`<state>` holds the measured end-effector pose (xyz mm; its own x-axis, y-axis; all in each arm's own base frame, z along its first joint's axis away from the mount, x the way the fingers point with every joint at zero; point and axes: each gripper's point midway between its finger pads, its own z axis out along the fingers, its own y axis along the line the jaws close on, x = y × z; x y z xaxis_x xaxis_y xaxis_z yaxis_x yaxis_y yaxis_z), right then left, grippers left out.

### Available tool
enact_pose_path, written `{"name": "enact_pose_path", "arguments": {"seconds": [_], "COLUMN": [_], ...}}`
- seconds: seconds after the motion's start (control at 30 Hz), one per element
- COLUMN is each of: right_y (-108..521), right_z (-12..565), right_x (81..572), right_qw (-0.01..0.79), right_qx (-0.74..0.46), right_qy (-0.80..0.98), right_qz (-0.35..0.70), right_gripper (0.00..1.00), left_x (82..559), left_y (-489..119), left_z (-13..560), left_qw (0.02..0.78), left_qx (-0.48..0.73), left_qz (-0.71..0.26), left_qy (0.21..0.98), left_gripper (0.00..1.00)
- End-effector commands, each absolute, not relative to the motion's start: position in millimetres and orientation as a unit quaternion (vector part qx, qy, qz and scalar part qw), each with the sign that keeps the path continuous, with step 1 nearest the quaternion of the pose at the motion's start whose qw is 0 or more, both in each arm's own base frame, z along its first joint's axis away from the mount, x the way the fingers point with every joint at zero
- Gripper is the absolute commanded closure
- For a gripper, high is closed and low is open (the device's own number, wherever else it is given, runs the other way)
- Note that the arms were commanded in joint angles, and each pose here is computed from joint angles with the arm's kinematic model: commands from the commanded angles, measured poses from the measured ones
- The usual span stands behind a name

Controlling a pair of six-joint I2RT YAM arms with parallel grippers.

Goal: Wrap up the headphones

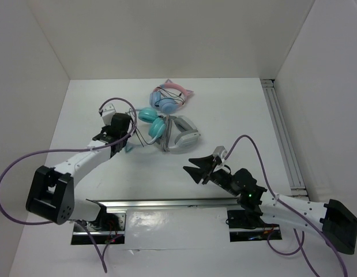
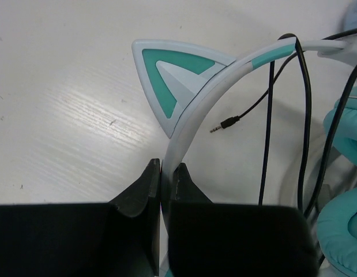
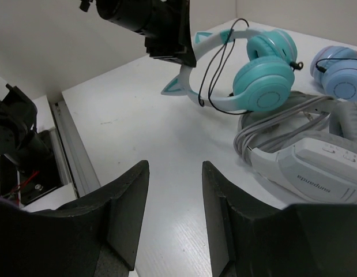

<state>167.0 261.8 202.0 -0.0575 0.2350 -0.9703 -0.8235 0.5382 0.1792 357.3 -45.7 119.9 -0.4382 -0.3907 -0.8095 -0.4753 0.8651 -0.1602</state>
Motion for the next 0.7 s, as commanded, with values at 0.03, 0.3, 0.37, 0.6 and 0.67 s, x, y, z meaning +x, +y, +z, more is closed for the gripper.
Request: {"name": "enact_pose_path", "arguments": {"seconds": [0.03,0.3,0.37,0.6,0.67], "right_y": [270.7,280.6,281.5,288.3,290.0], "right_z": [225.3,213.6,210.4,208.2,205.4], "right_x": [164.6,162.9,163.5,163.6,162.1], "right_qw": [0.652,0.638,0.635,0.627,0.623], "right_qx": [-0.243,-0.258,-0.260,-0.269,-0.275], "right_qy": [0.570,0.577,0.581,0.583,0.584], "right_qz": [0.437,0.440,0.438,0.441,0.442], "right_gripper": [0.51,0.51,0.51,0.51,0.51], "left_x": [395.0,416.5,423.4,437.1,442.6], "left_y": [-59.6,-43.8,-38.7,-15.0,-10.7], "left_z": [139.8,117.1,114.5,104.3,96.4], "left_qw": [0.496,0.481,0.477,0.465,0.458], "left_qx": [-0.280,-0.294,-0.294,-0.338,-0.343], "left_qz": [-0.014,-0.034,-0.030,-0.061,-0.055], "left_qy": [0.822,0.825,0.827,0.816,0.819], "left_gripper": [1.00,1.00,1.00,1.00,1.00]}}
